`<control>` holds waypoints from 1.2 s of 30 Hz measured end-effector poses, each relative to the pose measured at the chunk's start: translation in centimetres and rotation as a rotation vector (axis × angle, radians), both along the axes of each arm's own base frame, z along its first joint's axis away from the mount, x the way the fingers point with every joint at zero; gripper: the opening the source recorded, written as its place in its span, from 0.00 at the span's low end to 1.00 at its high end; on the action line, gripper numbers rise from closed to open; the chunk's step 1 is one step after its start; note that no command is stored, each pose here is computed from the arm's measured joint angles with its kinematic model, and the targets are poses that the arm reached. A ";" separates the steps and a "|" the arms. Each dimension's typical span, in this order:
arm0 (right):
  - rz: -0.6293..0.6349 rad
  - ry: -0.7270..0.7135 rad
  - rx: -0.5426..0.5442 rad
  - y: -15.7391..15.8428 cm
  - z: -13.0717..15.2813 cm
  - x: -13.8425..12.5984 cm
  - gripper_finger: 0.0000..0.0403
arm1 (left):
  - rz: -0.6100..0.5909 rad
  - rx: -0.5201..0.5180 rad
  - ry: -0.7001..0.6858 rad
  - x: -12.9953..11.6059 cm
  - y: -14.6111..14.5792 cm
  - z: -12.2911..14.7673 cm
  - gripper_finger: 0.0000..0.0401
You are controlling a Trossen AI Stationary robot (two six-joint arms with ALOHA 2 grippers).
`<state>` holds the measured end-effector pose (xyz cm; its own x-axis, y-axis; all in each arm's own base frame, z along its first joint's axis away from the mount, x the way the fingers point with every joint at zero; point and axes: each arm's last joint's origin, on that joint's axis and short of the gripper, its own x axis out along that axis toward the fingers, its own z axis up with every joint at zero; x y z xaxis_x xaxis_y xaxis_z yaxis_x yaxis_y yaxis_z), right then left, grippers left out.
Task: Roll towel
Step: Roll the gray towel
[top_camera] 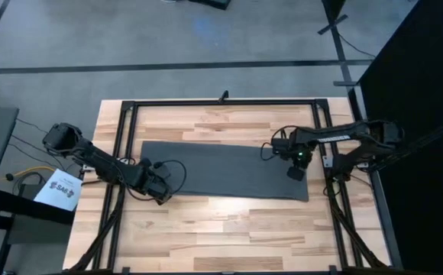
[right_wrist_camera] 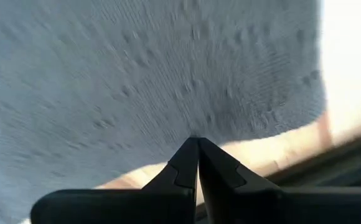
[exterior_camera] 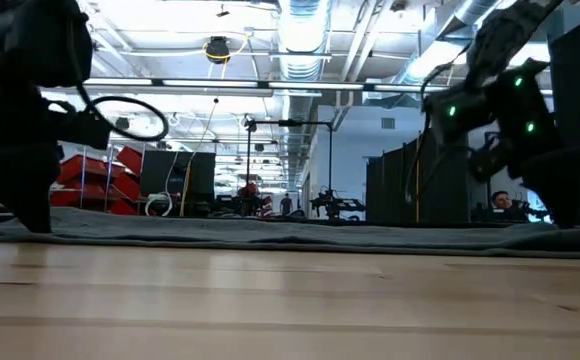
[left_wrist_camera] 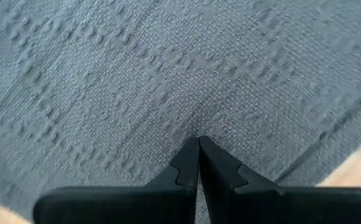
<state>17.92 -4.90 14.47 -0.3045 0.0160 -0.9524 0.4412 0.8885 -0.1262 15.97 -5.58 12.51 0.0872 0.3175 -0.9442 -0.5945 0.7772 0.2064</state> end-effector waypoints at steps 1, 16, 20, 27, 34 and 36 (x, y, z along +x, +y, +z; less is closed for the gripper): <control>0.004 0.031 0.011 0.0 -0.5 0.2 0.00 | 0.006 0.006 0.013 -0.1 0.1 0.0 0.00; 0.061 0.036 0.021 -1.1 -0.2 2.1 0.00 | 0.043 0.043 0.120 -1.3 0.5 0.0 0.00; 0.075 0.004 -0.019 -1.6 1.4 3.3 0.00 | 0.044 0.043 0.118 -1.3 0.5 0.0 0.00; 0.166 -0.092 0.016 -1.1 0.8 5.1 0.00 | 0.051 0.042 0.111 -1.2 0.5 0.0 0.00; 0.176 0.007 0.050 -2.2 -1.9 5.4 0.00 | 0.041 0.043 0.113 -1.2 0.5 0.1 0.00; 0.169 0.031 0.043 -2.6 -2.0 5.1 0.00 | 0.041 0.044 0.116 -1.2 0.5 0.1 0.00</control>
